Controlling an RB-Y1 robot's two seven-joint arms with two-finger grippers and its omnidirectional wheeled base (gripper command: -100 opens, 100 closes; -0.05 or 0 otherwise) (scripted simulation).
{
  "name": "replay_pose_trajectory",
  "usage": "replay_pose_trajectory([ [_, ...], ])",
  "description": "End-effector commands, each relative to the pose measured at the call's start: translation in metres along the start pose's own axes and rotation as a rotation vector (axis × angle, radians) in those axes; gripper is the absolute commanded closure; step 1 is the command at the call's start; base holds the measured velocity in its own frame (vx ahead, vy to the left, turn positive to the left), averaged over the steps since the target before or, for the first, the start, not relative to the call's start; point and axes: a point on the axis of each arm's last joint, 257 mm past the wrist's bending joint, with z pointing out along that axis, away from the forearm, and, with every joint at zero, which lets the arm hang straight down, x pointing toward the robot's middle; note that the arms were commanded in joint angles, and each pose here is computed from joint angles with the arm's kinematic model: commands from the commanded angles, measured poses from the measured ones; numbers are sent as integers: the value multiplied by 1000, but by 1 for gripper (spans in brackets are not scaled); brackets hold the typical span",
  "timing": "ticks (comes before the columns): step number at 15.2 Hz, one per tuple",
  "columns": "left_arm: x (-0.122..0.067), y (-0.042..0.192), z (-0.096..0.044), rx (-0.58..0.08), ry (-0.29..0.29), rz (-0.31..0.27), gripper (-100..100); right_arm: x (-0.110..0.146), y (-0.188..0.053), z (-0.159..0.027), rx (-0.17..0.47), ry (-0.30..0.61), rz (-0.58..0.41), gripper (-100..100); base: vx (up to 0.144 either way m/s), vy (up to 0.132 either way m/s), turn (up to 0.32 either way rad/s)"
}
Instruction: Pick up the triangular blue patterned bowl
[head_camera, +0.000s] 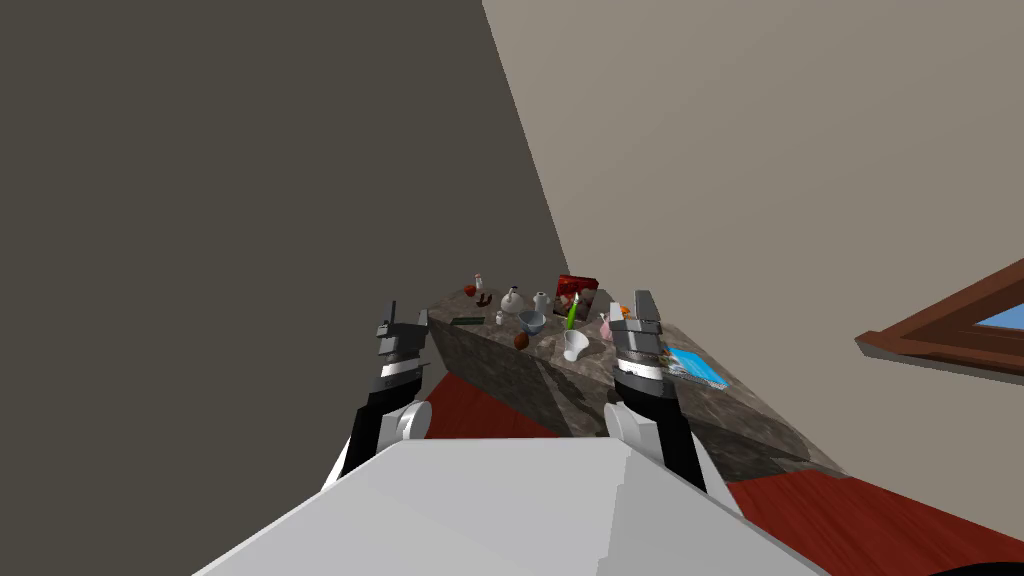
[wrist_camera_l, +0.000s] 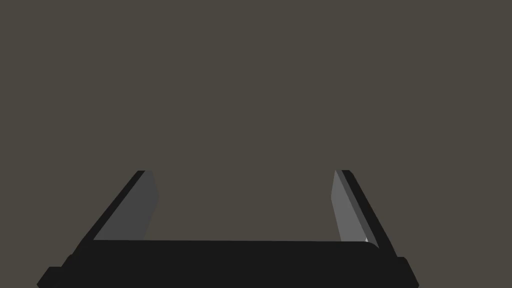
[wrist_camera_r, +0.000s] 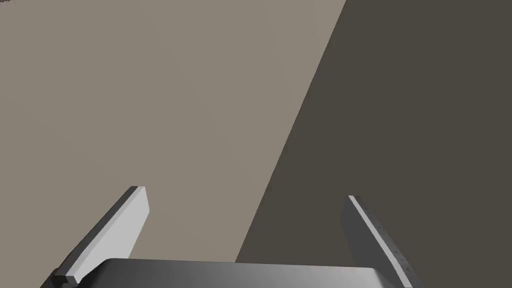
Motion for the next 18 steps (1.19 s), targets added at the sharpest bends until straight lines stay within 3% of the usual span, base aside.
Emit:
replay_pose_trajectory([
  [1, 0, 0, 0, 0, 0, 0, 0, 9, -1, 0, -3, 50, -8, -100, -1, 7, 2],
  [18, 0, 0, 0, 0, 0, 0, 0, 81, -31, -17, 23, 416, -54, -100, 3, 21, 6],
])
